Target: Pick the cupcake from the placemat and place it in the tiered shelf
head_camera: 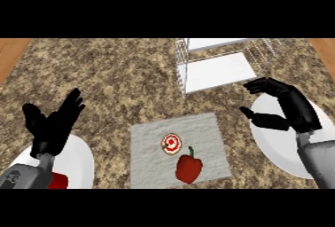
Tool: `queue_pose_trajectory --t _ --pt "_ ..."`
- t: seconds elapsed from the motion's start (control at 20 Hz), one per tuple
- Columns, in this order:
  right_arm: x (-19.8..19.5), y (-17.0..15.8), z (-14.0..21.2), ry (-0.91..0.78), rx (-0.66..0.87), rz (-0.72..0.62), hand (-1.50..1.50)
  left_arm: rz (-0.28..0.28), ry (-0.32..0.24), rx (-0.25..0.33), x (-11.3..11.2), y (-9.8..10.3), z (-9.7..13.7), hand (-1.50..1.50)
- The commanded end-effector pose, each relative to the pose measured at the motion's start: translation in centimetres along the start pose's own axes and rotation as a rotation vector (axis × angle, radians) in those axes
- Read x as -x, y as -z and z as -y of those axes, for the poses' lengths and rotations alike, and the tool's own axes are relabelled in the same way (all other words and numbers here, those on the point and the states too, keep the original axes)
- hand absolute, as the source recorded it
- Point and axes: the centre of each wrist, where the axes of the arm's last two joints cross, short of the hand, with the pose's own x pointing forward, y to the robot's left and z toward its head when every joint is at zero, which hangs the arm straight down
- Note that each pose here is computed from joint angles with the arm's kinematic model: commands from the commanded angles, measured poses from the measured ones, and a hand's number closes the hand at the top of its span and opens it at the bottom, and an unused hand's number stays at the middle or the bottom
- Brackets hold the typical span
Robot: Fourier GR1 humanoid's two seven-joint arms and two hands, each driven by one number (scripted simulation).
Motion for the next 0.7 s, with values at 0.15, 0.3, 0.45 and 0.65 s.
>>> queue_pose_trajectory --t 0.15,0.3,0.45,0.65 --pt "0.0 -0.7 -0.2 -0.039 -0.258 0.030 -1.50 -0.165 -0.052 -0.024 4.3 -1.3 0.4 0.00" --pt "-3.0 0.3 1.2 -0.092 -0.360 0.024 -1.50 -0.168 -0.063 -0.017 2.8 -0.8 -1.0 0.00" --pt "-6.3 0.0 -0.1 -0.121 -0.448 0.031 -1.50 -0.198 -0.039 -0.031 4.8 -2.1 -0.7 0.00" --pt "-9.8 0.3 -1.4 -0.244 -0.475 -0.027 -1.50 -0.184 -0.055 -0.024 4.6 -1.7 1.0 0.00"
